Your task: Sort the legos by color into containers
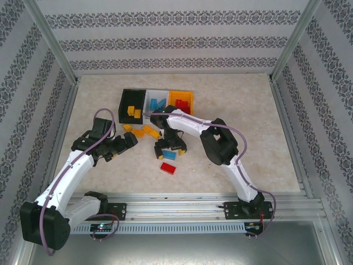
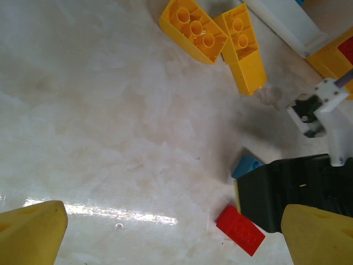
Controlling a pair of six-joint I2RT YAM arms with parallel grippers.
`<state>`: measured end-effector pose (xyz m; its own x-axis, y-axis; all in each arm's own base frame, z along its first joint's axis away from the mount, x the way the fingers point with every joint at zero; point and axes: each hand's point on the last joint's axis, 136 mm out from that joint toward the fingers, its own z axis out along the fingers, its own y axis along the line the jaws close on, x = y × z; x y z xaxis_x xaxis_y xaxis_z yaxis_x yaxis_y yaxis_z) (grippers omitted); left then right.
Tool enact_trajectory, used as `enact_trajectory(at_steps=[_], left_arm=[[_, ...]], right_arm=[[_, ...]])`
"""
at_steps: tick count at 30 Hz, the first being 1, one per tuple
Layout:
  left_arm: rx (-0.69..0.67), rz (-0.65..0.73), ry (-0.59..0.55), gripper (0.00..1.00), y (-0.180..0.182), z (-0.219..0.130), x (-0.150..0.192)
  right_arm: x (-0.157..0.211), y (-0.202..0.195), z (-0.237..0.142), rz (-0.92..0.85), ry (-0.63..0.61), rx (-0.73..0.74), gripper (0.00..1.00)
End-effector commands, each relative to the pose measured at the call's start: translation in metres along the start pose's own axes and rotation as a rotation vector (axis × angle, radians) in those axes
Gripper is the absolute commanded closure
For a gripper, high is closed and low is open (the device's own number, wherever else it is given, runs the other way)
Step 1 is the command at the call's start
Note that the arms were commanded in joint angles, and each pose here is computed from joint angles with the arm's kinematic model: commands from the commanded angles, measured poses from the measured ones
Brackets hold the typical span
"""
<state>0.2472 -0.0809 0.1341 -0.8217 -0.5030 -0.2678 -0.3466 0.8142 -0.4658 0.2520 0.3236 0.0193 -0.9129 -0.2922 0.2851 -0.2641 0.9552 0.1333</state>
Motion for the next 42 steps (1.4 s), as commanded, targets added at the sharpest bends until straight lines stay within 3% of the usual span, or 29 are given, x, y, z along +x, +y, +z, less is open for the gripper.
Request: enact_trajectory(at_steps=[1,5,11,15,23,29,37,42], left_arm=[[0.001,-0.014,-0.035,0.00,-0.001,0.001,-0.011],[0.001,-0.017,-0.019,0.00,-0.005,0.005,-0.014],[0.002,-0.017,-0.015,0.00,-0.006,0.008,-0.015],[0.001,-0.017,-0.018,0.00,-0.004,0.010,-0.015],[0.010,-0.007,-0.016,0.00,-0.009,0.018,-0.020],[0.013,0.015,-0.001,0.00,-0.016,0.023,-0.027],[0.004,0.087,-0.011,0.00,-0.019,0.015,-0.032],[-0.024,0.115,-0.009,0.00,-0.013,0.006,-0.030]], right_arm=[[0.002,-0.002,0.004,-0.035,0.022,0.047,0.11],[-0.004,-0.008,0.007,-0.028,0.013,0.077,0.15],[-0.013,-0.018,0.006,0.007,-0.011,0.081,0.36],[-0.016,-0.029,0.001,0.046,-0.024,0.067,0.42],[-0.012,-0.052,-0.030,0.105,-0.092,0.044,0.43],[-0.023,-0.051,-0.079,0.128,-0.197,-0.046,0.42],[-0.080,-0.030,-0.154,0.184,-0.360,-0.256,0.42],[-0.128,-0.023,-0.183,0.259,-0.443,-0.407,0.40]])
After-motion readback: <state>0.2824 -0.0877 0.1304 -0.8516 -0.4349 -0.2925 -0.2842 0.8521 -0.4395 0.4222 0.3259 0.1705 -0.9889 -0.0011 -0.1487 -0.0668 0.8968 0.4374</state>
